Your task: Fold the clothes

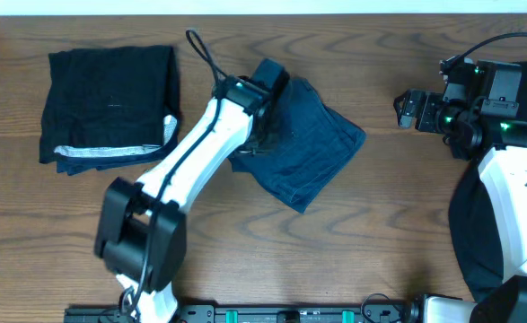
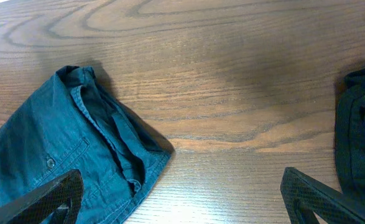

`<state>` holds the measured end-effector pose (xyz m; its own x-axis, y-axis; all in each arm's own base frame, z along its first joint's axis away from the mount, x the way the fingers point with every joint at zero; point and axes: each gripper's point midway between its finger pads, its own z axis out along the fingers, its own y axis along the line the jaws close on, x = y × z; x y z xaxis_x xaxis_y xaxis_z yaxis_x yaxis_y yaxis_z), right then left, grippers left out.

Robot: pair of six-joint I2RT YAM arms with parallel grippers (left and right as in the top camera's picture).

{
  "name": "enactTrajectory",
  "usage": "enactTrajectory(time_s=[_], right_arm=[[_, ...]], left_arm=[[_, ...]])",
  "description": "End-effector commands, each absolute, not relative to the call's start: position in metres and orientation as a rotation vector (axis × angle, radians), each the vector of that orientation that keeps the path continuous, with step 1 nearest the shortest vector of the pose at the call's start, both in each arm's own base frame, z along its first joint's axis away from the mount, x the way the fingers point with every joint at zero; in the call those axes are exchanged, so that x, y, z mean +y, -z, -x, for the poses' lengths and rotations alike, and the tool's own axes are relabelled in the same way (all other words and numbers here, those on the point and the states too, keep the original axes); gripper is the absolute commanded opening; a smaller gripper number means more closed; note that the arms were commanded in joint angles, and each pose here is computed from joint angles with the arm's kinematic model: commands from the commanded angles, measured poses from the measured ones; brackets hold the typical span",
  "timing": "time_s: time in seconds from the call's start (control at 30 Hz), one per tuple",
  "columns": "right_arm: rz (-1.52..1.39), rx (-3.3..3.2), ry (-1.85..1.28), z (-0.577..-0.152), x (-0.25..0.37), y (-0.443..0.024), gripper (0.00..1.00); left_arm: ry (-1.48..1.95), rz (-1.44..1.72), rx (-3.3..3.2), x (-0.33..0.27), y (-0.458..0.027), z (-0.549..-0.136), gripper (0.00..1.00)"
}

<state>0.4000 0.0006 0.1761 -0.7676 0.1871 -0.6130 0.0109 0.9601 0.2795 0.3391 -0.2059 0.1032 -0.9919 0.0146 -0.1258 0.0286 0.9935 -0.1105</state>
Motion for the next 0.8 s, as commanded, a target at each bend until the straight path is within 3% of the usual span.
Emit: enactTrajectory(time_s=[0.0, 0.4, 0.77], right_arm=[[-0.153, 2.431, -0.336, -0.4, -0.003, -0.174, 0.99], [-0.153, 2.431, -0.335, -0.4, -0.003, -0.174, 0.99], [-0.153, 2.431, -0.335, -0.4, -0.003, -0.174, 0.99]], left_arm=[[0.47, -0.142, 3.065, -0.256, -0.106, -0.315, 0.22], [0.487, -0.507, 3.034, -0.342, -0.053, -0.266, 0.21], [0.024, -0.526, 2.988, -0.308, -0.014, -0.276, 0.21]])
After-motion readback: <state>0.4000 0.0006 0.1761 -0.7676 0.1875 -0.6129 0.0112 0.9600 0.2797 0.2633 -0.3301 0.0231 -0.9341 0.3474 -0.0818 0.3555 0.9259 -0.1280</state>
